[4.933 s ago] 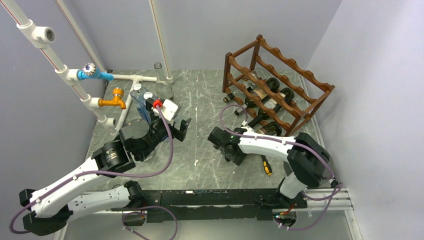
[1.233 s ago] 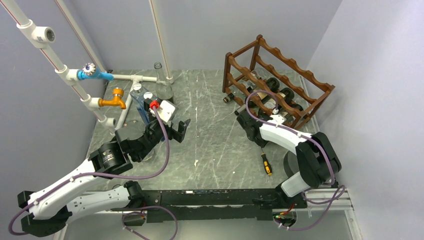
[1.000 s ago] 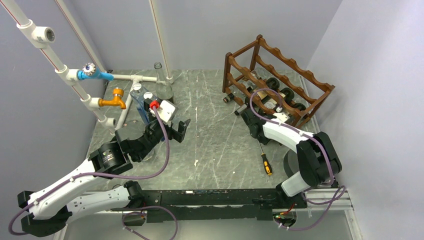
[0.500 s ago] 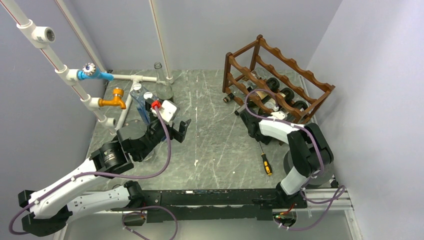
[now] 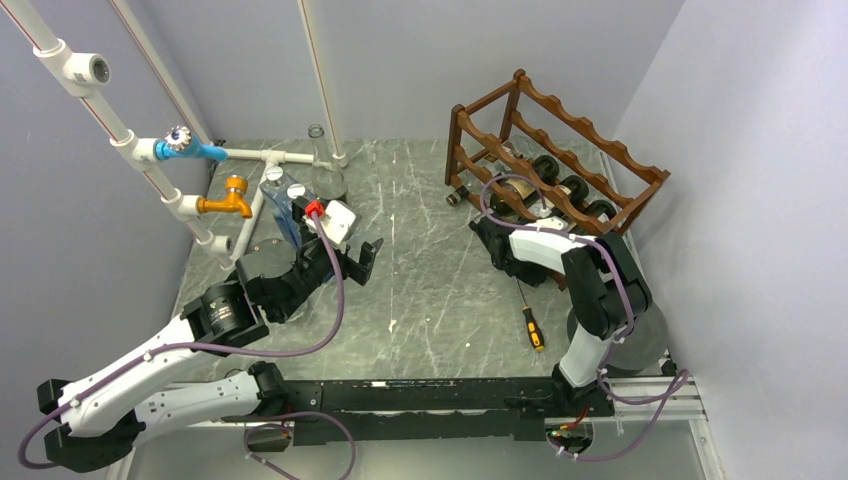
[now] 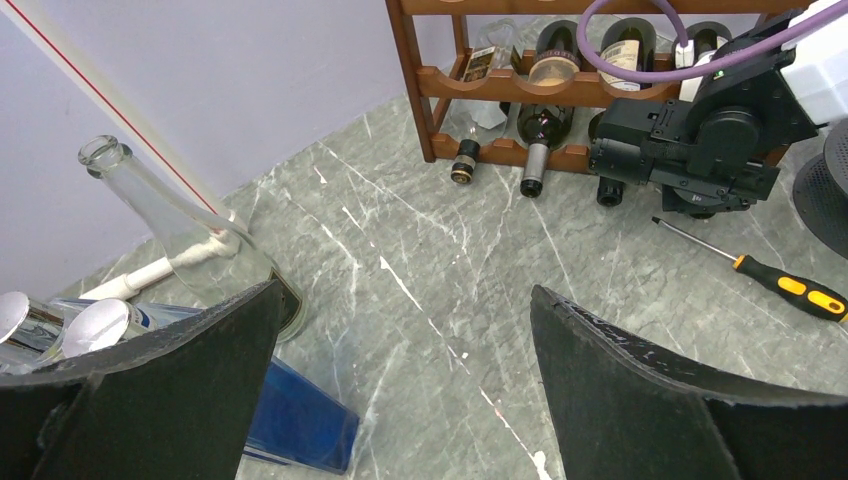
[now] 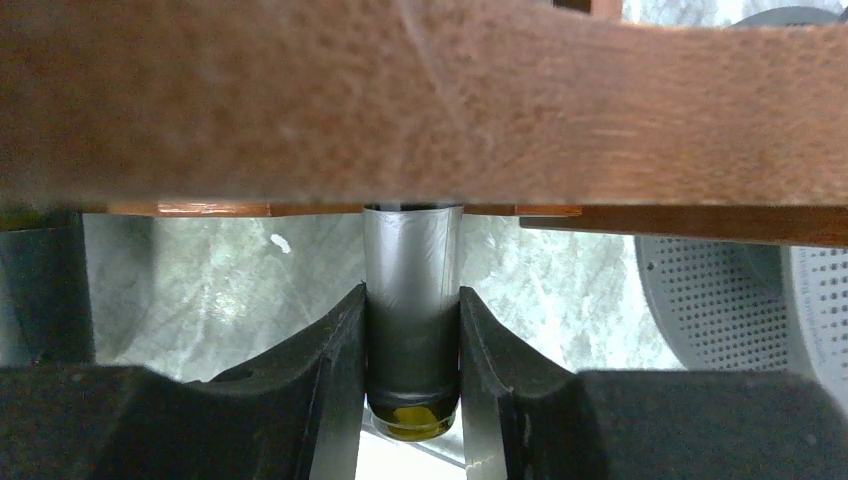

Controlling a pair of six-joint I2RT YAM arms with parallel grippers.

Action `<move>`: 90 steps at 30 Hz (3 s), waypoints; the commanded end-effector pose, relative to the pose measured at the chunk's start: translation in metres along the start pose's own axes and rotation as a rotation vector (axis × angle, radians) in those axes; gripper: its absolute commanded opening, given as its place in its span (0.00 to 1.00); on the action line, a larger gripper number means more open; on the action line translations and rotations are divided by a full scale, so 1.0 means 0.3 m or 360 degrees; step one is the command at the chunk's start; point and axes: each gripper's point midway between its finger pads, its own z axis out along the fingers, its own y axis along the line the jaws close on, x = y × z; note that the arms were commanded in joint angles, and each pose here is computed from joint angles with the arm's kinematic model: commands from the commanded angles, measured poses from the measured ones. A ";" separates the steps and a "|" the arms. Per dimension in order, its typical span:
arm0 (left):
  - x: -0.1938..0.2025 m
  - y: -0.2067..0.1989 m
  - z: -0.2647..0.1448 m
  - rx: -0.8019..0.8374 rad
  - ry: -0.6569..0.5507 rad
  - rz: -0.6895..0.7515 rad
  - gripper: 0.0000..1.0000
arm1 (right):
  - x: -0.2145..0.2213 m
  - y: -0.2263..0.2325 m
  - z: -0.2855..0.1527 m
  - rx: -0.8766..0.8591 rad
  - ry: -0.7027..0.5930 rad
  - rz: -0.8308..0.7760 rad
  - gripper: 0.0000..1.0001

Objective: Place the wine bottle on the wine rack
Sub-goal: Place the wine bottle in the wine rack, then pick up the wine bottle from the center of the board.

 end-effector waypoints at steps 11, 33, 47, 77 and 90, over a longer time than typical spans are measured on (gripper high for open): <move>-0.041 0.010 -0.008 -0.0007 -0.0055 -0.0015 0.99 | -0.117 -0.012 -0.012 0.0056 -0.0165 -0.0165 0.00; -0.041 0.005 -0.007 0.0005 -0.0056 -0.0025 0.99 | -0.150 0.024 -0.085 -0.0142 -0.0173 -0.0199 0.68; -0.053 -0.007 -0.017 0.0047 -0.0070 -0.0060 0.99 | -0.273 -0.012 -0.498 -0.0927 -0.0481 -0.0355 1.00; -0.062 0.008 -0.032 0.0028 -0.0096 -0.0071 0.99 | -0.726 -0.241 -0.680 -0.1147 -0.0802 -0.0074 0.89; -0.043 0.186 -0.128 -0.0345 0.0083 -0.0129 0.99 | -0.677 -0.035 -0.922 -0.1954 -0.0771 -0.0147 0.90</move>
